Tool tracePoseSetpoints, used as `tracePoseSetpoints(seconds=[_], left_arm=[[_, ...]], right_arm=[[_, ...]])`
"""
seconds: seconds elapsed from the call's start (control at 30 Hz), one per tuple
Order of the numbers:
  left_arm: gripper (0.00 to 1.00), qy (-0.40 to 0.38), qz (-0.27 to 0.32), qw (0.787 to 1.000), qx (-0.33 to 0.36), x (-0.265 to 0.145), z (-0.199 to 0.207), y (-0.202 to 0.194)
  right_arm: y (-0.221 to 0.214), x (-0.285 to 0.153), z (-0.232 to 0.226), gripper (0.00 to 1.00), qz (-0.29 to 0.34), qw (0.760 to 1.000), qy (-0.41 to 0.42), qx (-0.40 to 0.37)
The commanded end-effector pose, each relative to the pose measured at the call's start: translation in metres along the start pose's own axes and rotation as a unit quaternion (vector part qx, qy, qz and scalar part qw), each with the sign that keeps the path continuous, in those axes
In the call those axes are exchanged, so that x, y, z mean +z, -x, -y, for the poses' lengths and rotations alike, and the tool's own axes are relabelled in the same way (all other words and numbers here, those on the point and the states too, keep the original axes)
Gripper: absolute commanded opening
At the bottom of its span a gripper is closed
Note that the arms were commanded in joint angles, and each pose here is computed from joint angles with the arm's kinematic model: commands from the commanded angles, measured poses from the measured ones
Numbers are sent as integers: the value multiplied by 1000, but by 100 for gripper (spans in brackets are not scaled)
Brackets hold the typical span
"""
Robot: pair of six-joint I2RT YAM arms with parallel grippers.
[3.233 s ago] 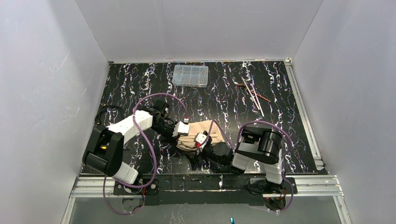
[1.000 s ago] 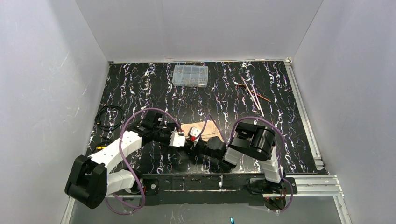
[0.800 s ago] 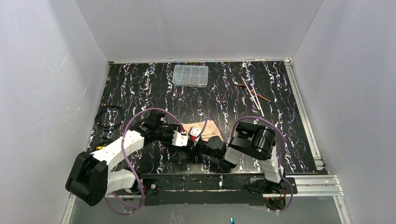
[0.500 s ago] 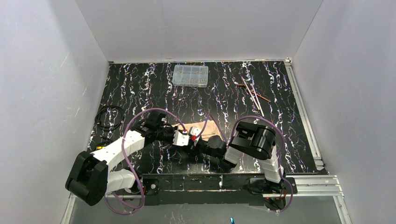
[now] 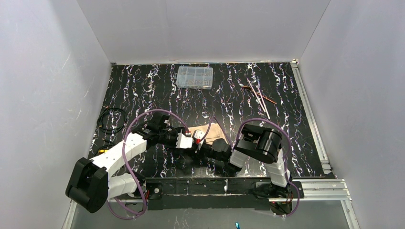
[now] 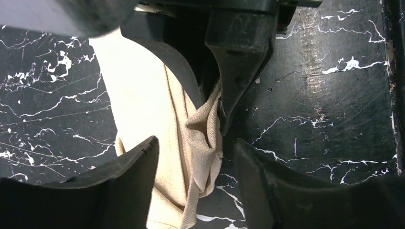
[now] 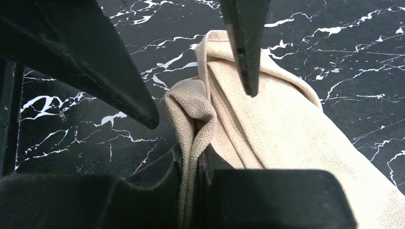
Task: Fold the napkin into a case and place the utensils inside
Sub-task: Pass from the left arm to the right
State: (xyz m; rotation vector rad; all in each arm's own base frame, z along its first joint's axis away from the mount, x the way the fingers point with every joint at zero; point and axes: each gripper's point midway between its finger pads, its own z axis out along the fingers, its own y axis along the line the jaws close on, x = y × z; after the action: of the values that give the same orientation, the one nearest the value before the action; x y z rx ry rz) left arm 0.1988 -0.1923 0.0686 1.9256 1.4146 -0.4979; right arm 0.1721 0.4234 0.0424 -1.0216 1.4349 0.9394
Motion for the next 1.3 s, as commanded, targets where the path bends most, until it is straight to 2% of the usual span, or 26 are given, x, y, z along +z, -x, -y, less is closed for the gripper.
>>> tracePoseSetpoints(seconds=[0.0,0.13,0.3,0.37,0.47,0.5,0.7,0.8,0.87,0.93,1.1,1.27], left_arm=[[61,-10,23,1000,-14,1,-2,13],[64,-17,28,999,-18,5,-2,13],[50,-42,37,998,-26,9,3,15],[37,-39,32,998,-28,9,-2,14],[7,-33,28,999,-25,6,-5,16],[0,-32,25,999,-24,4,-5,15],[0,-32,18,999,-27,1,2,12],[0,-36,17,999,-29,0,6,11],[0,-38,15,999,-30,0,7,11],[0,-38,15,999,-31,-1,7,11],[0,-44,13,998,-37,-1,10,10],[0,-44,11,998,-42,0,12,8]], right_arm=[[15,6,-2,21,27,1000,9,6],[14,6,-3,20,26,1000,12,6],[14,6,-4,20,27,999,15,8],[13,6,-5,19,26,999,16,10],[11,5,-5,19,23,1000,16,12],[10,5,-5,19,23,1000,15,12],[15,4,-2,20,28,999,9,14],[31,0,-1,35,48,999,8,25],[41,-1,0,51,60,998,6,33],[46,-3,1,59,70,997,6,38],[52,-4,5,62,82,996,2,41],[52,-1,3,54,74,997,13,28]])
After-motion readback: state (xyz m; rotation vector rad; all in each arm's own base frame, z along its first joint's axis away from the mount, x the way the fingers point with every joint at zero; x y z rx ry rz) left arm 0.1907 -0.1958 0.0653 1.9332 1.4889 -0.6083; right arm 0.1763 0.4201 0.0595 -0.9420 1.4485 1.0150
